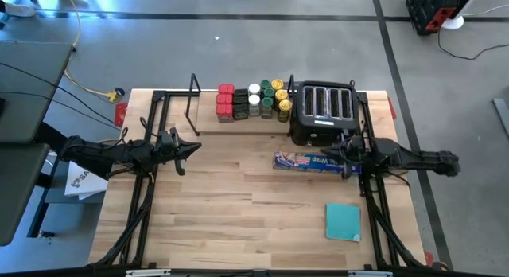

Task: Shelf spices
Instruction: Return to Home Position

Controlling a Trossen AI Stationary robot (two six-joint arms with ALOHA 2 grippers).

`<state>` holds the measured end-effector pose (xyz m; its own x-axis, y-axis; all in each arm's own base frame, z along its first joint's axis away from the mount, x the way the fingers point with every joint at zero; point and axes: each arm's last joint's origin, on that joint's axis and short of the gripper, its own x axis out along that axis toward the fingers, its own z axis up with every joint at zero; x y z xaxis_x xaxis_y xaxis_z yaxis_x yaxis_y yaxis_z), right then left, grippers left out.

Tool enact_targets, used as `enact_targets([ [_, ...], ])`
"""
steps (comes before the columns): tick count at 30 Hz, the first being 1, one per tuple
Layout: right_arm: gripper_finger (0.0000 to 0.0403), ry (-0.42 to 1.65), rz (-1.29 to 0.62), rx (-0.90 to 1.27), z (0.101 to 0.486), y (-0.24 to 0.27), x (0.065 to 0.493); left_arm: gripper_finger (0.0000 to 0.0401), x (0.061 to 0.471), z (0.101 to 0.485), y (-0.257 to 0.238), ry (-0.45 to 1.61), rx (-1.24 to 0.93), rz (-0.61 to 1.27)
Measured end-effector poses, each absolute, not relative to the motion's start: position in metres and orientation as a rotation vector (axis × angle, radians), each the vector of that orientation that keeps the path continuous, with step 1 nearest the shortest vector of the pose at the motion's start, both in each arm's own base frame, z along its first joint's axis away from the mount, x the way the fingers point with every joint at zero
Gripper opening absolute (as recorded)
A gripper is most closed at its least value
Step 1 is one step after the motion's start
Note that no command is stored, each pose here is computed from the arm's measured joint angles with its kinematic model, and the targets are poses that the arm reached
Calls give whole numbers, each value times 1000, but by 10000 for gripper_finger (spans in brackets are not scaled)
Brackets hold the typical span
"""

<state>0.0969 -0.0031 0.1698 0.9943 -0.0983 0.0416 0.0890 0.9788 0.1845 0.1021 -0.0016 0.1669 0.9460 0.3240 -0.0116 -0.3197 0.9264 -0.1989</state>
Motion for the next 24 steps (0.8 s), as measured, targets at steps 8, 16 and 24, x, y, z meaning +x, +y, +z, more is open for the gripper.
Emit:
enact_targets([
  [8, 0, -48, -138, 183, 169, -7, 97, 0, 99, 172, -1, -79, -218, 333],
  [16, 0, -40, -139, 182, 169, -7, 98, 0, 99, 170, -1, -62, -213, 335],
  [24, 0, -33, -137, 115, 168, -7, 98, 0, 99, 168, -1, -43, -207, 337],
])
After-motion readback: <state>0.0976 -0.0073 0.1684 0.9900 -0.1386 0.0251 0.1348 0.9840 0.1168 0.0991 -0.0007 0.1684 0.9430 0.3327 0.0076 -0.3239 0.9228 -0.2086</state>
